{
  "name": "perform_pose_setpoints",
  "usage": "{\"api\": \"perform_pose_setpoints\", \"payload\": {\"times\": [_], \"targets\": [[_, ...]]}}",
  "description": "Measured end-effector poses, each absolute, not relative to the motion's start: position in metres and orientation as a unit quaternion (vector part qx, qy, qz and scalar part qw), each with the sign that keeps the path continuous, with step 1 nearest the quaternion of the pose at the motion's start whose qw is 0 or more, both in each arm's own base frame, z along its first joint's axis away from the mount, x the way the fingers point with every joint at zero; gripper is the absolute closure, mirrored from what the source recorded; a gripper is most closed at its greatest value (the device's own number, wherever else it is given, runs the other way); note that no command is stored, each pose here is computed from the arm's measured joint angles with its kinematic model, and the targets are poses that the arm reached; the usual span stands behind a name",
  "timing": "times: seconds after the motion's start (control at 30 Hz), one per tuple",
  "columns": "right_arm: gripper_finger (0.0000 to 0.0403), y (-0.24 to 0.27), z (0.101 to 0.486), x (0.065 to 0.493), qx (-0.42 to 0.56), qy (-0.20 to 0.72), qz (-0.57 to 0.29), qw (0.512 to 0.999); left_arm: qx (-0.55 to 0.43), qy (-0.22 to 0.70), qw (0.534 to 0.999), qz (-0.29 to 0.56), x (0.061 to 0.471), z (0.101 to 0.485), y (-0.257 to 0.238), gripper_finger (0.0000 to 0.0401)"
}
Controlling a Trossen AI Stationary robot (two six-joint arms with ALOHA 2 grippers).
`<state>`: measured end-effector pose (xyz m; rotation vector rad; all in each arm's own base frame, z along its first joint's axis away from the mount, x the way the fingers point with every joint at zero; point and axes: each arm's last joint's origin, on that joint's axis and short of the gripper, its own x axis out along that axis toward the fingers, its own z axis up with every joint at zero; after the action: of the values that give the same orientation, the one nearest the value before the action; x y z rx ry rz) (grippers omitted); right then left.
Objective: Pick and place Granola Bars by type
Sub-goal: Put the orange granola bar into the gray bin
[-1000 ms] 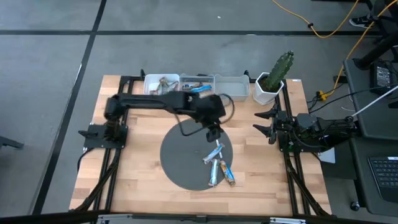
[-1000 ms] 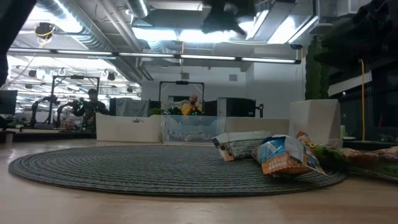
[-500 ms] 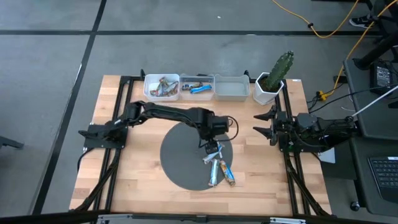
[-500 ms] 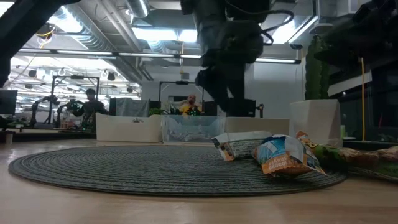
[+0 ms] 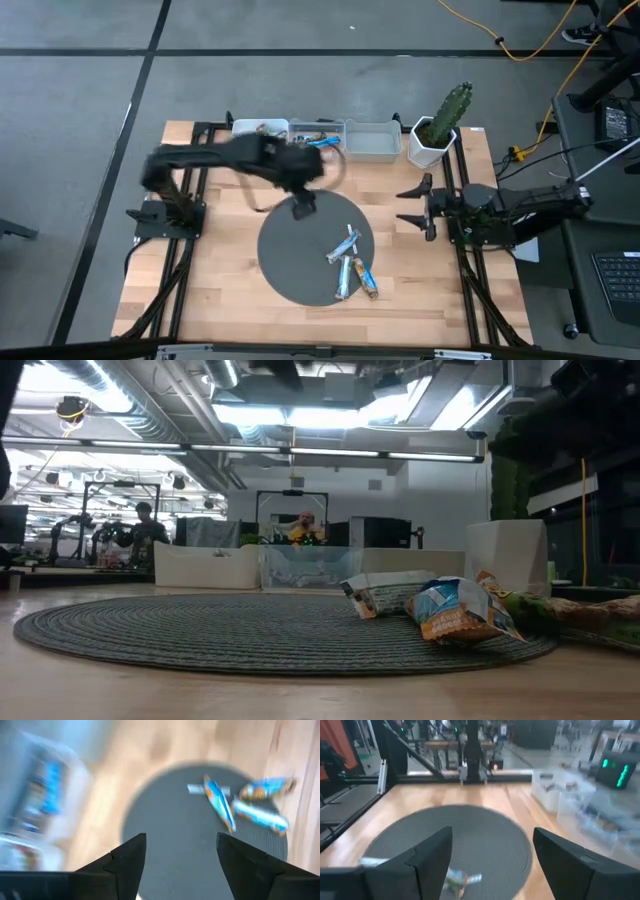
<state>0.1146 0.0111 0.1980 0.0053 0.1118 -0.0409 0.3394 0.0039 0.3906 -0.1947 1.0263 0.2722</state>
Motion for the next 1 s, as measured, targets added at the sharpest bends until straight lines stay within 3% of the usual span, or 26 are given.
{"api": "perform_pose_setpoints", "payload": {"times": [0.23, 0.43, 0.73, 0.83, 1.0], "targets": [[0.0123, 0.013, 0.221, 0.132, -0.014, 0.096, -0.028, 0.995, -0.061, 0.351, 0.911, 0.208, 0.24, 0.462, 0.01, 0.0171], [0.0122, 0.02, 0.26, 0.168, -0.062, 0.213, 0.011, 0.975, -0.092, 0.269, 0.925, 0.251, 0.176, 0.472, 0.012, 0.0171], [0.0068, 0.035, 0.305, 0.238, -0.14, 0.383, 0.128, 0.904, -0.115, 0.208, 0.947, 0.215, 0.14, 0.462, 0.006, 0.0171], [0.0046, 0.039, 0.298, 0.263, -0.168, 0.42, 0.151, 0.879, -0.099, 0.214, 0.95, 0.206, 0.135, 0.457, 0.004, 0.0171], [0.0037, 0.045, 0.254, 0.299, -0.2, 0.471, 0.198, 0.836, -0.097, 0.218, 0.948, 0.21, 0.128, 0.446, 0.003, 0.0171]]}}
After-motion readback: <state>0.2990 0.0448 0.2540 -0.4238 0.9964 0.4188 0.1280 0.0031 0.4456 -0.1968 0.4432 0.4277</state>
